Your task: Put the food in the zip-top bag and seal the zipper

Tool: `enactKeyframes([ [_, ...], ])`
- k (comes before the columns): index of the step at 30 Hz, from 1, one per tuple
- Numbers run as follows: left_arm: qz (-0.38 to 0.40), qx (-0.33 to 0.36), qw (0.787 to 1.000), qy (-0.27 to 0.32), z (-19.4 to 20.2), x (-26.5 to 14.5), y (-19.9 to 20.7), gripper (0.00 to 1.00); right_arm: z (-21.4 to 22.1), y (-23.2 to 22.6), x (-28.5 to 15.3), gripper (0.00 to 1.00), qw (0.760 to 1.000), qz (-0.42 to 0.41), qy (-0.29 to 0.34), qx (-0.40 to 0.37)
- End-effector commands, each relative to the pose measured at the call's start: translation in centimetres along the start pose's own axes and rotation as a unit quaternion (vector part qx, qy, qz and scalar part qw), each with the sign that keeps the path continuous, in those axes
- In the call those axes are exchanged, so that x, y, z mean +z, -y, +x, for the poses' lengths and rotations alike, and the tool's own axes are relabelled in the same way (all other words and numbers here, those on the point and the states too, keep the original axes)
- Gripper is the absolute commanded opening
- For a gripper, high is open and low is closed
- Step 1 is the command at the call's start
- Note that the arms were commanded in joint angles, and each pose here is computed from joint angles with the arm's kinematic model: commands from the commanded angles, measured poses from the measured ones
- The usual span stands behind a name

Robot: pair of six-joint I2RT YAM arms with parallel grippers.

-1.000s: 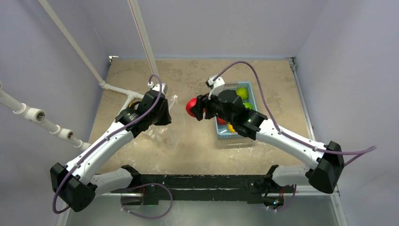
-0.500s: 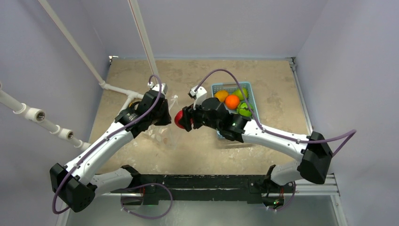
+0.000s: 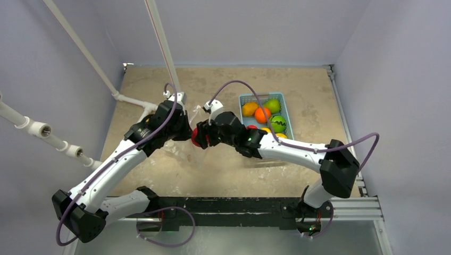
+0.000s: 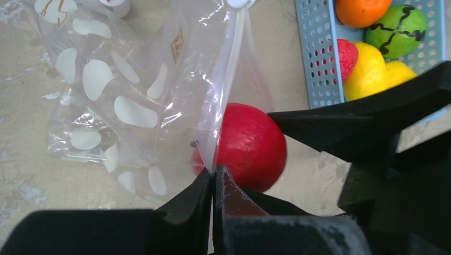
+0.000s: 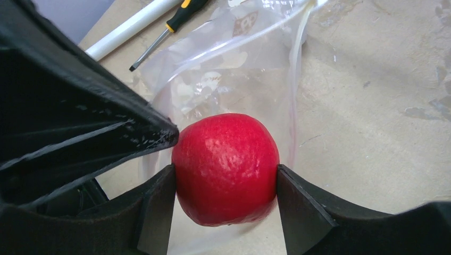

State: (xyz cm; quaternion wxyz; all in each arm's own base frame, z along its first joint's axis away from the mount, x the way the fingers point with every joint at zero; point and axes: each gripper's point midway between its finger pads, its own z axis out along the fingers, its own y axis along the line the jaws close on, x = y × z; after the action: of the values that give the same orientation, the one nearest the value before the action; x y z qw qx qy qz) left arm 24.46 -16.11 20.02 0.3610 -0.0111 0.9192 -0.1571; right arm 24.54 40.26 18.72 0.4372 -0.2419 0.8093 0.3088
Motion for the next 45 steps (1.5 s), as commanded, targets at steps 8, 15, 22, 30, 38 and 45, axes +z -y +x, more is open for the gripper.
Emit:
enactKeyframes([
  [8, 0.040, -0.021, 0.999, 0.030, -2.2, -2.4, 1.8, 0.00, -4.1, -0.8, 1.0, 0.78, 0.998, 0.018, 0.057, 0.030],
  [15, 0.033, -0.023, 0.998, 0.037, -2.4, -2.3, 1.6, 0.00, -4.7, -0.2, -0.6, 0.89, 0.996, 0.037, 0.065, 0.045],
  [22, 0.032, -0.020, 0.999, 0.037, -2.6, -1.9, 1.7, 0.00, -5.5, 2.2, -3.9, 0.88, 0.990, 0.095, 0.085, 0.064],
  [30, 0.032, -0.019, 0.998, 0.043, -2.9, -1.8, 1.7, 0.00, -5.2, 7.1, -6.9, 0.86, 0.970, 0.205, 0.088, 0.099],
  [38, 0.034, -0.019, 0.998, 0.046, -2.8, -2.1, 1.7, 0.00, -5.1, 14.7, -9.1, 0.86, 0.940, 0.302, 0.083, 0.137],
  [45, 0.033, -0.008, 0.998, 0.053, -3.0, -2.5, 1.5, 0.00, -2.3, 22.2, -10.4, 0.88, 0.892, 0.415, 0.055, 0.169],
])
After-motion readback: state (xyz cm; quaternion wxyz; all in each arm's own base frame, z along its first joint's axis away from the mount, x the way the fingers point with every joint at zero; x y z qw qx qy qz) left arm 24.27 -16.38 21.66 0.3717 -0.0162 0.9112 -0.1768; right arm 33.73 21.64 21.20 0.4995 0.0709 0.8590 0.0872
